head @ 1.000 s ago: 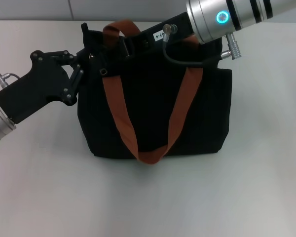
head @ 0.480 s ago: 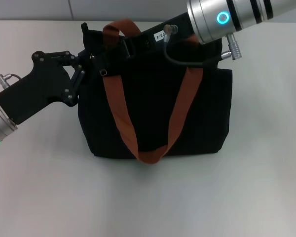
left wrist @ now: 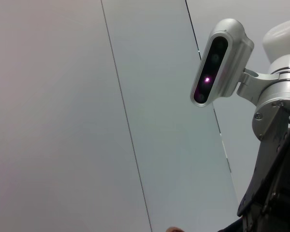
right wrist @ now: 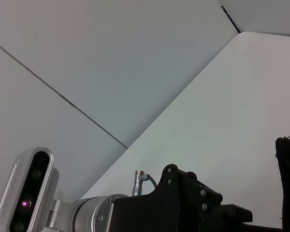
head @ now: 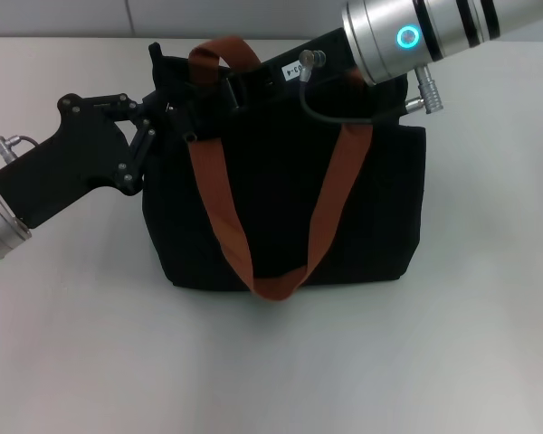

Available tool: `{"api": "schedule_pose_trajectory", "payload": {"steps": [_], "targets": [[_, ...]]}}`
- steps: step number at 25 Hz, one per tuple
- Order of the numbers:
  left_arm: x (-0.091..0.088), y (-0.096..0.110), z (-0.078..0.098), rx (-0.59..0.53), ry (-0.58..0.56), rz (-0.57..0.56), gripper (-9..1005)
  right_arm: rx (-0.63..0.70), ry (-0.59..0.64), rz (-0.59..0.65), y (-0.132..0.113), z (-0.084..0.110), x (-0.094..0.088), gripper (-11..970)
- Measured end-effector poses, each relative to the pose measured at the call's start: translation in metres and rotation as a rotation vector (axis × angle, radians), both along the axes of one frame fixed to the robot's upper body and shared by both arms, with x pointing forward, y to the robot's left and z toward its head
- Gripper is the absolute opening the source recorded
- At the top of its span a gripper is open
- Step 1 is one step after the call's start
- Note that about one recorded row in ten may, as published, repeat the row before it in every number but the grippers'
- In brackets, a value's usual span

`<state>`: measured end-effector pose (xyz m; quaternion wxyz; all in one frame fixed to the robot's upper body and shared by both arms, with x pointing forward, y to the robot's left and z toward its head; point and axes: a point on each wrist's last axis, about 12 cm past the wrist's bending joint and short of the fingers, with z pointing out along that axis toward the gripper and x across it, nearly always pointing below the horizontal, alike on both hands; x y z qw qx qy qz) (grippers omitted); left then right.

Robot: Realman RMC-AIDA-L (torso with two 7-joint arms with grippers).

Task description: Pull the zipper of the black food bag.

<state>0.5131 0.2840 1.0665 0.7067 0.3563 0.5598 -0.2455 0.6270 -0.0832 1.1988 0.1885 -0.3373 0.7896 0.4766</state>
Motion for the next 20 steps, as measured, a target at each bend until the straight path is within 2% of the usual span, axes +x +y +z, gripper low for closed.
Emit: {"api": "schedule_pose_trajectory", "payload": {"steps": [12,20], "targets": [[-0.0002,0.0006,-0.0001,0.000,0.000,0.002,25,-0.007,0.000,0.005,0.0011,-0.0009,-0.0009,93],[0.0008,-0.0002,0.0004,-0.001,-0.001,0.002,25,-0.017,-0.028,-0.002,0.0026,-0.0013,0.0008,23]]}}
